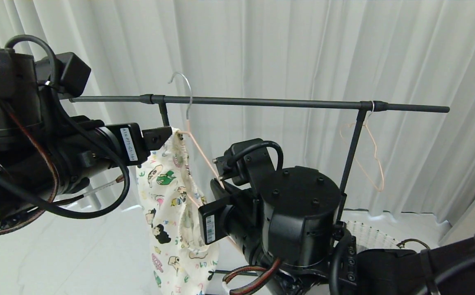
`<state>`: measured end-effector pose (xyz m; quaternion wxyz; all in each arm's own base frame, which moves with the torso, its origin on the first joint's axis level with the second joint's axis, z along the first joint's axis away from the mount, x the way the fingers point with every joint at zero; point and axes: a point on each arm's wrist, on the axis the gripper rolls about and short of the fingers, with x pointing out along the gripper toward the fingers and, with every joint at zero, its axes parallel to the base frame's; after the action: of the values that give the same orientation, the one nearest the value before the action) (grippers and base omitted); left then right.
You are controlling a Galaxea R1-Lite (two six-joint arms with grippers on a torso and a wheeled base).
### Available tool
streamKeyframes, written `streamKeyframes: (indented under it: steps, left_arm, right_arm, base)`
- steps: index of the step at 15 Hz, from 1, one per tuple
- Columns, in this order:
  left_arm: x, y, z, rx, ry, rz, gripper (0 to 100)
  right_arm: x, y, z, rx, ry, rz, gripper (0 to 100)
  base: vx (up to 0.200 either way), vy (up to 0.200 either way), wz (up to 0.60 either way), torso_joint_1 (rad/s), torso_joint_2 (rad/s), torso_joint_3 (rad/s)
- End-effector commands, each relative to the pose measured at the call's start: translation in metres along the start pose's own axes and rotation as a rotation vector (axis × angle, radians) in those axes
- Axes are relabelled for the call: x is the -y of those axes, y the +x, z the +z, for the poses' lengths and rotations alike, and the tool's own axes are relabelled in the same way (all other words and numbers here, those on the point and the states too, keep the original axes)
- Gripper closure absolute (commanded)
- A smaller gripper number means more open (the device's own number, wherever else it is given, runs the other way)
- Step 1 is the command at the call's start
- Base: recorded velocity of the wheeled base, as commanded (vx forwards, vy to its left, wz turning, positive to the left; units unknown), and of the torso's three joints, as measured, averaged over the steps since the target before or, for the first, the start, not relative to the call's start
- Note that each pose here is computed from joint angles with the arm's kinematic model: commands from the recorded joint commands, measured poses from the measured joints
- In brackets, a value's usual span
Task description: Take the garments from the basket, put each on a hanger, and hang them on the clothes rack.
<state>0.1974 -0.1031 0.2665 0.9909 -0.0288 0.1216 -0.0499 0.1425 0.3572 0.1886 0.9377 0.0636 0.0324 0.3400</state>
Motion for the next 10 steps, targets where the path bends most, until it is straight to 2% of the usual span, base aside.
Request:
streamKeyframes:
  steps: [1,4,5,6,7,8,10]
  left_arm:
    - [-0.003,-0.008,0.001,0.002,0.000,0.000,0]
    - [-0.011,-0.022,-0.006,-0.012,0.038,-0.007,0]
    - [-0.014,-0.028,-0.013,-0.022,0.082,-0.012,0]
    - [-0.018,-0.035,-0.020,-0.030,0.126,-0.047,0]
    - [-0.022,-0.043,-0.023,-0.026,0.136,-0.116,0]
    - [-0.024,-0.045,-0.023,-0.024,0.133,-0.138,0]
    - [-0.038,-0.048,-0.020,0.017,0.110,-0.222,0]
  right_arm:
    - [0.006,0.003,0.001,0.008,-0.013,-0.017,100]
    - [0.017,0.008,0.007,0.043,-0.037,-0.043,100]
    - [0.021,0.008,0.009,0.054,-0.050,-0.050,100]
    - [0.029,0.006,0.009,0.054,-0.072,-0.047,100]
    - [0.038,0.000,0.007,0.053,-0.093,-0.011,100]
    - [0.043,-0.004,0.006,0.052,-0.103,0.012,100]
    - [0.078,-0.034,0.006,0.030,-0.193,0.116,100]
  base:
    - [0.000,0.000,0.00,0.000,0.00,0.000]
    - [0.000,0.000,0.00,0.000,0.00,0.000]
    - [0.000,0.000,0.00,0.000,0.00,0.000]
    - [0.000,0.000,0.00,0.000,0.00,0.000]
    - [0.000,0.000,0.00,0.000,0.00,0.000]
    - [0.000,0.000,0.00,0.000,0.00,0.000]
    - [0.000,0.000,0.00,0.000,0.00,0.000]
